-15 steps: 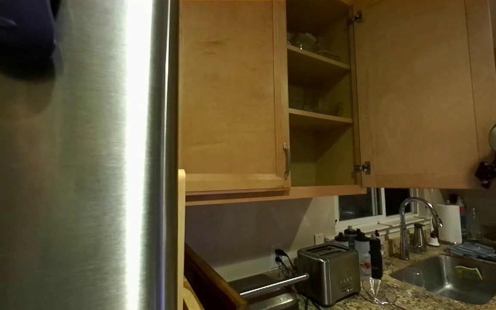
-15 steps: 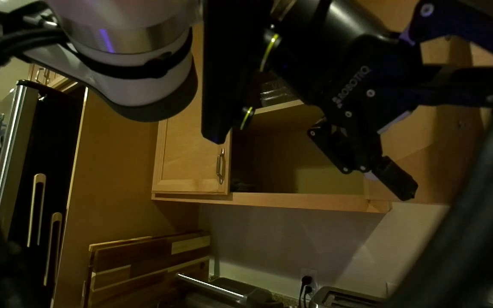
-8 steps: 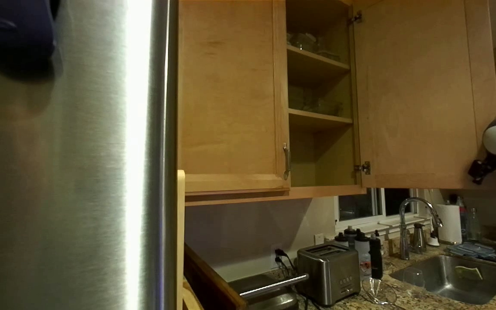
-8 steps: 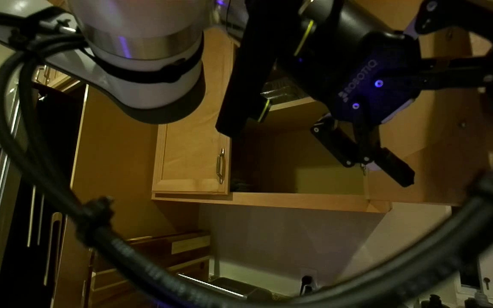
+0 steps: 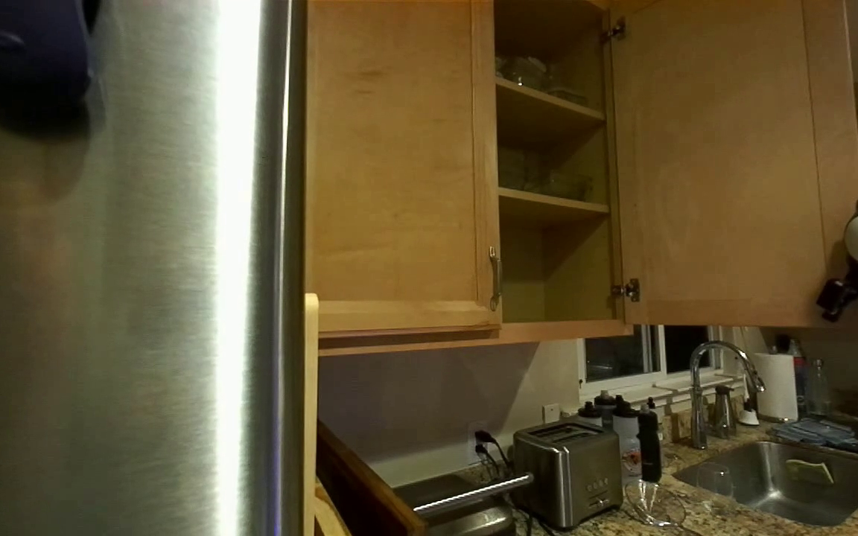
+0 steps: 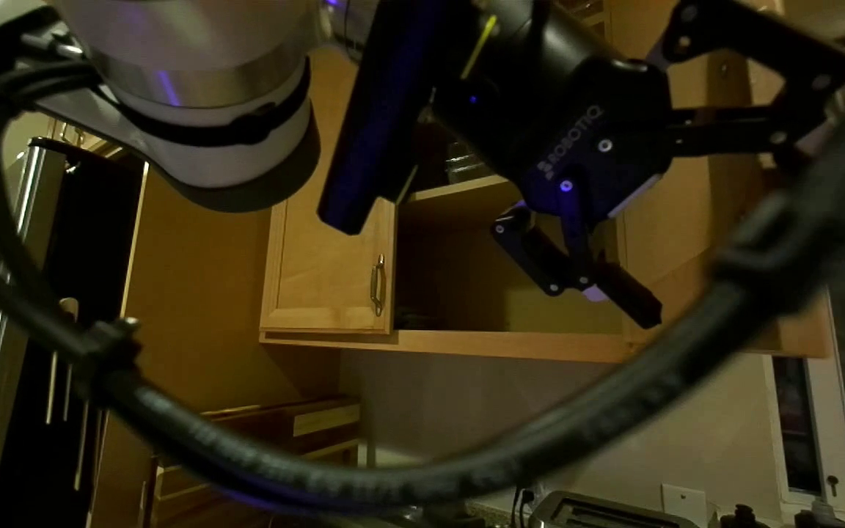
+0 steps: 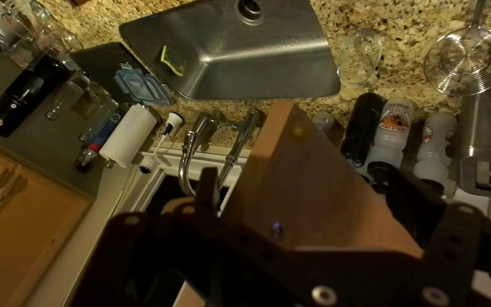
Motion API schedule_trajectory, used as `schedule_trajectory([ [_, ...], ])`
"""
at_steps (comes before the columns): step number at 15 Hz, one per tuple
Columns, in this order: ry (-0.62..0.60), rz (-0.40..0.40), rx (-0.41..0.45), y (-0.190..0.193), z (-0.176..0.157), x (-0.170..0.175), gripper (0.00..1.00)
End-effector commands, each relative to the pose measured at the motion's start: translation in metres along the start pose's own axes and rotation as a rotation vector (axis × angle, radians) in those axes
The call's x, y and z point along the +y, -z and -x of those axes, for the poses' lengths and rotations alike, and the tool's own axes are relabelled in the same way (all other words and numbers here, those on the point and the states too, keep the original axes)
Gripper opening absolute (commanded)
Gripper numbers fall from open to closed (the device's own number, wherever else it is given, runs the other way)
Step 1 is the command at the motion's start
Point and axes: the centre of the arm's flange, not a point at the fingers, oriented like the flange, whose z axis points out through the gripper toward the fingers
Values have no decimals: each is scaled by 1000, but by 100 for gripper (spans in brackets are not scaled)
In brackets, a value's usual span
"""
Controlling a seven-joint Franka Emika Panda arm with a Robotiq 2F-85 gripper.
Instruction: Open the top right cabinet door,take out the wooden utensil and close the door
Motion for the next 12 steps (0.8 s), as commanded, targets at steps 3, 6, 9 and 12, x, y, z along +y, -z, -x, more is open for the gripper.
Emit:
schedule_trajectory([
  [3, 131, -103, 62, 50, -5, -78, 100],
  [6, 182, -113, 32, 74, -2, -99, 100],
  [9, 257, -131, 12, 101, -3, -129, 100],
  [12, 335, -157, -3, 124, -2, -151, 100],
])
